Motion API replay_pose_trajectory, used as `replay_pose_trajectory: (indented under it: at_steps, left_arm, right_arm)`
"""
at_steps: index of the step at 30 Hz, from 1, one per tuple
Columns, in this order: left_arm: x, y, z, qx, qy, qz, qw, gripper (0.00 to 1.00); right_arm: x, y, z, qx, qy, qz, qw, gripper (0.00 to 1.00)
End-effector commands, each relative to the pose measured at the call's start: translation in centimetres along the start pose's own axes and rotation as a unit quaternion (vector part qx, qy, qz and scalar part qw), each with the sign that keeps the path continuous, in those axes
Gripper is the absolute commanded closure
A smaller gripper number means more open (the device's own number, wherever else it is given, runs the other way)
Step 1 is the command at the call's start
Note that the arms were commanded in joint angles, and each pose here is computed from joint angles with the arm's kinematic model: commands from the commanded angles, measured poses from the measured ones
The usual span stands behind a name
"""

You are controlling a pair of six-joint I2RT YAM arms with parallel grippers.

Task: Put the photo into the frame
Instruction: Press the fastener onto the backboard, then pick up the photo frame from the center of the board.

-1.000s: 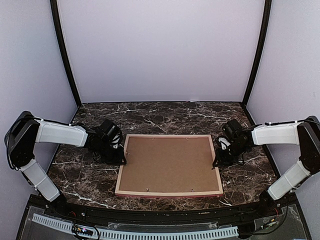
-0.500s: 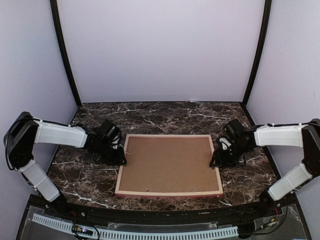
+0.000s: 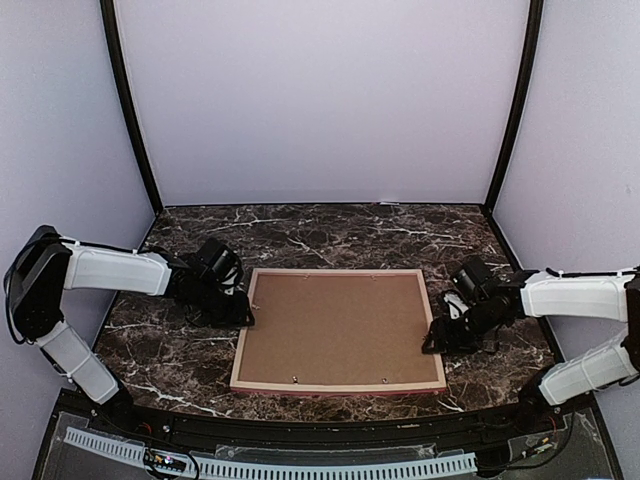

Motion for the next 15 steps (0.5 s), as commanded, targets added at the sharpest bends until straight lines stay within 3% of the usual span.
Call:
replay_pose_trajectory:
  at_steps: [1, 5, 10, 15]
  left_arm:
    - [0.7, -0.2, -0.3, -0.008, -0.022, 0.002, 1.000, 0.59]
    - [0.5, -0.2, -0.4, -0.007, -0.025, 0.004, 1.000, 0.60]
    - [-0.2, -0.1, -0.6, -0.005, -0.021, -0.003, 1.000, 0.65]
    - [-0.6, 0.1, -1.3, -0.007, -0.027, -0.023, 0.999, 0.67]
  right_arm:
    - [-0.4, -0.2, 0.6, -0.008, -0.009, 0.004, 1.000, 0.45]
    - [-1.0, -0.5, 0.7, -0.008, -0.009, 0.019, 1.000, 0.52]
    - [-1.5, -0.5, 0.0, -0.007, -0.018, 0.032, 0.999, 0.69]
    - [-2.2, -0.3, -1.1, -0.001, -0.025, 0.051, 0.998, 0.76]
Point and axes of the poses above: each gripper's point midway between its finger pads, its own x axis back along the fingers, its own y axis along the line the jaws close on, z = x × y, the point moved 8 cm from there along x, back along the fingers, and after that the axes turned 8 degrees about -x, right-handed, at the moved point
